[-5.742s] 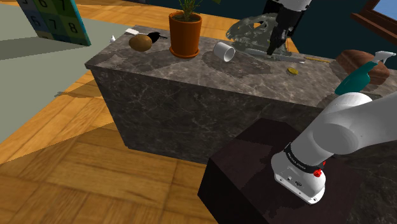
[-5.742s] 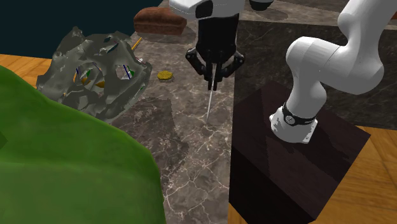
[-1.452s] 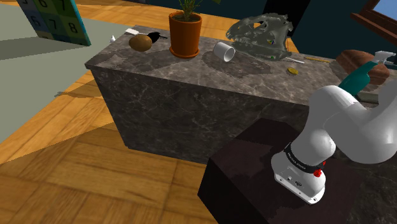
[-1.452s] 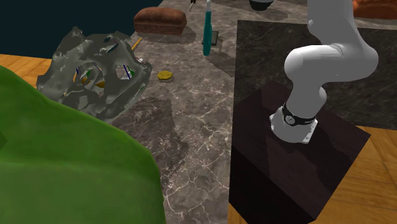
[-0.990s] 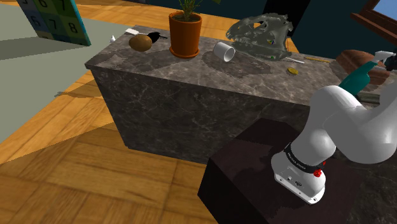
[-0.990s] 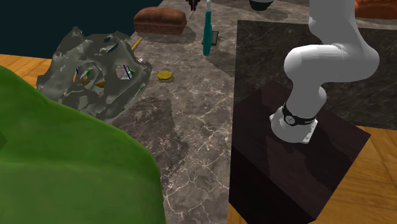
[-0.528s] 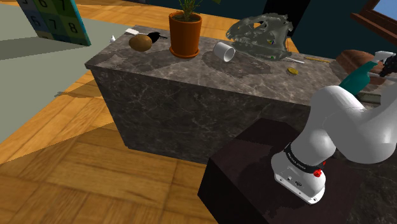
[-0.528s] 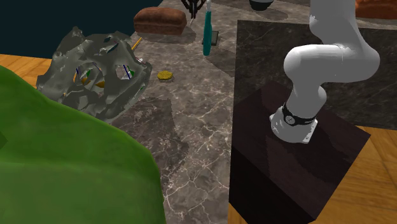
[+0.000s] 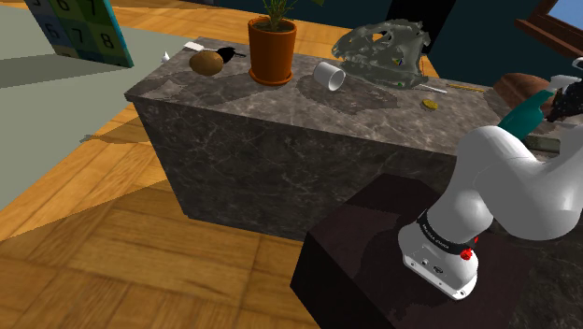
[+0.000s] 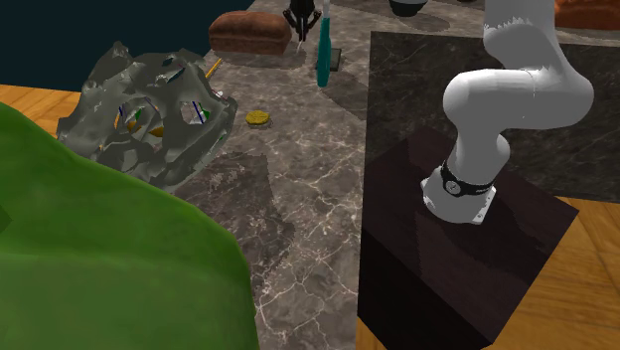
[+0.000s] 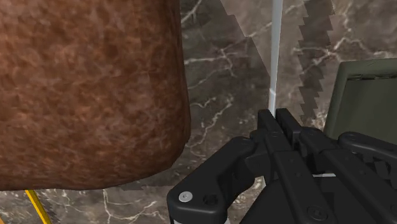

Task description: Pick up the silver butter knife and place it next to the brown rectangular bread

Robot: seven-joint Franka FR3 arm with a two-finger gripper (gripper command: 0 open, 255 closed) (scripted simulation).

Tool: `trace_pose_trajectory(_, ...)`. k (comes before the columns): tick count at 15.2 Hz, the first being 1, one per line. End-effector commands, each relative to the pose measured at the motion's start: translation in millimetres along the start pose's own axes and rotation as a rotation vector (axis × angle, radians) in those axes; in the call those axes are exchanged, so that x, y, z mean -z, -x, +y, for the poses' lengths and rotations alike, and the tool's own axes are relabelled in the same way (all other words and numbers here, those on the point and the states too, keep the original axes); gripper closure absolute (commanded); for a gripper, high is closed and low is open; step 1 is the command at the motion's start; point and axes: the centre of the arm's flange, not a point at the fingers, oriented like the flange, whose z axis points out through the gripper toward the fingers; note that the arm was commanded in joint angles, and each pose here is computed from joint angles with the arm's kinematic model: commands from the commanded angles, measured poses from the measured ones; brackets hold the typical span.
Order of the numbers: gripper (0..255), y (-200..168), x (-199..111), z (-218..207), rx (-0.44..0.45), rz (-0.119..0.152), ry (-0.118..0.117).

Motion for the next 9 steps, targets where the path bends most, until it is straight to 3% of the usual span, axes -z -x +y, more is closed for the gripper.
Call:
trace_pose_trajectory(1, 255, 2.1, -11.2, 0.1, 0.000, 0.000, 0.000)
trace_pose_trajectory(9, 255, 2.5, -19.8, 0.1, 0.000, 0.000, 0.000)
